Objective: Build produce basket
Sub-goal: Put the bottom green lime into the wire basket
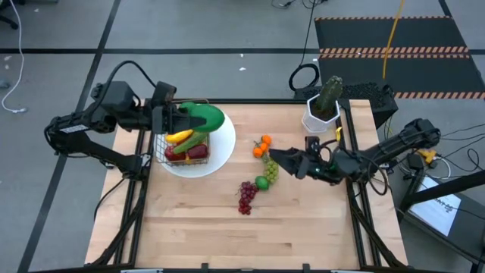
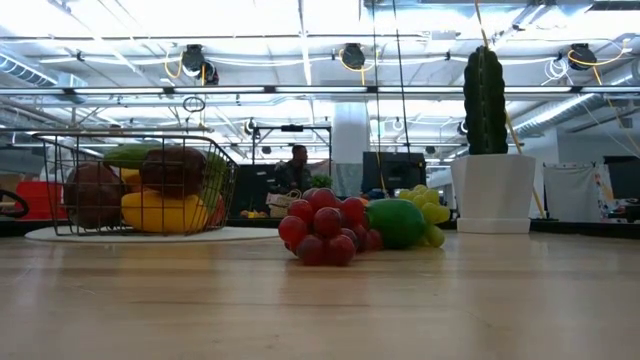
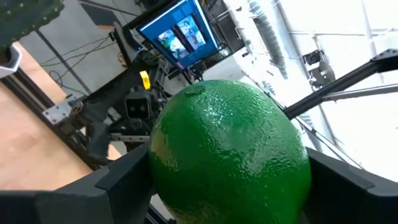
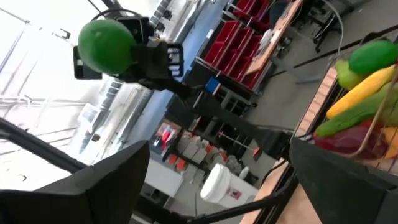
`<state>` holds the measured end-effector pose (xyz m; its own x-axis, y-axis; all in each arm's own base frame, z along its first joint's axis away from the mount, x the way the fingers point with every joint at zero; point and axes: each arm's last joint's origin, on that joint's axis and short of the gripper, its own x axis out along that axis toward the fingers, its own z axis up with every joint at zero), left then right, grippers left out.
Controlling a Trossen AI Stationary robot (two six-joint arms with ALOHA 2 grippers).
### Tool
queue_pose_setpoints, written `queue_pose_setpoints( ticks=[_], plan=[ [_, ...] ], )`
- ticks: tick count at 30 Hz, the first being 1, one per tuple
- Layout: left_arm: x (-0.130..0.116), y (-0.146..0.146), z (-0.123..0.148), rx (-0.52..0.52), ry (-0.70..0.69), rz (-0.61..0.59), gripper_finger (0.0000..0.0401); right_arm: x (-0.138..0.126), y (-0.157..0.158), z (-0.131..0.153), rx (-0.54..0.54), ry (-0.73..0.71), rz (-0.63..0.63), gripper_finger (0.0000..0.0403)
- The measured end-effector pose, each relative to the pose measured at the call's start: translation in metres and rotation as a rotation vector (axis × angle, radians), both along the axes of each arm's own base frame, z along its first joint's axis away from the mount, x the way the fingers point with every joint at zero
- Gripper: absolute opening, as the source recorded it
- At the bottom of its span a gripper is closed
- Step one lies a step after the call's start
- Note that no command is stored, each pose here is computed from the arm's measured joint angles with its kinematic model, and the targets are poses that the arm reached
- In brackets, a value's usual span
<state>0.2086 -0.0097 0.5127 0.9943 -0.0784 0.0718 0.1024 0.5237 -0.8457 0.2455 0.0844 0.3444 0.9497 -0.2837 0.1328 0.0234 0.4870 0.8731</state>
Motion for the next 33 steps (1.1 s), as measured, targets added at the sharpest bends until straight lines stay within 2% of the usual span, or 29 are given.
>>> queue_pose_setpoints(
  ticks=[8,13,22,29,33],
  plan=[
    [0.000,0.000,0.000,0.080,-0.007,0.015,0.0324,-0.003,0.010,0.000,0.003,0.000,0.040,0.0380],
    [0.000,0.001,0.000,0.221,-0.017,0.031,0.0324,-0.003,0.010,-0.002,-0.028,0.026,0.040,0.0380],
    [0.000,0.002,0.000,0.732,-0.044,0.093,0.0324,-0.002,0.013,-0.004,-0.119,0.058,0.136,0.0380],
    [0.001,0.002,0.000,1.034,-0.058,0.116,0.0324,-0.002,0.013,-0.009,-0.220,0.127,0.131,0.0380],
    [0.002,0.002,-0.001,1.220,-0.062,0.131,0.0324,-0.002,0.013,-0.013,-0.237,0.161,0.135,0.0380]
  ],
)
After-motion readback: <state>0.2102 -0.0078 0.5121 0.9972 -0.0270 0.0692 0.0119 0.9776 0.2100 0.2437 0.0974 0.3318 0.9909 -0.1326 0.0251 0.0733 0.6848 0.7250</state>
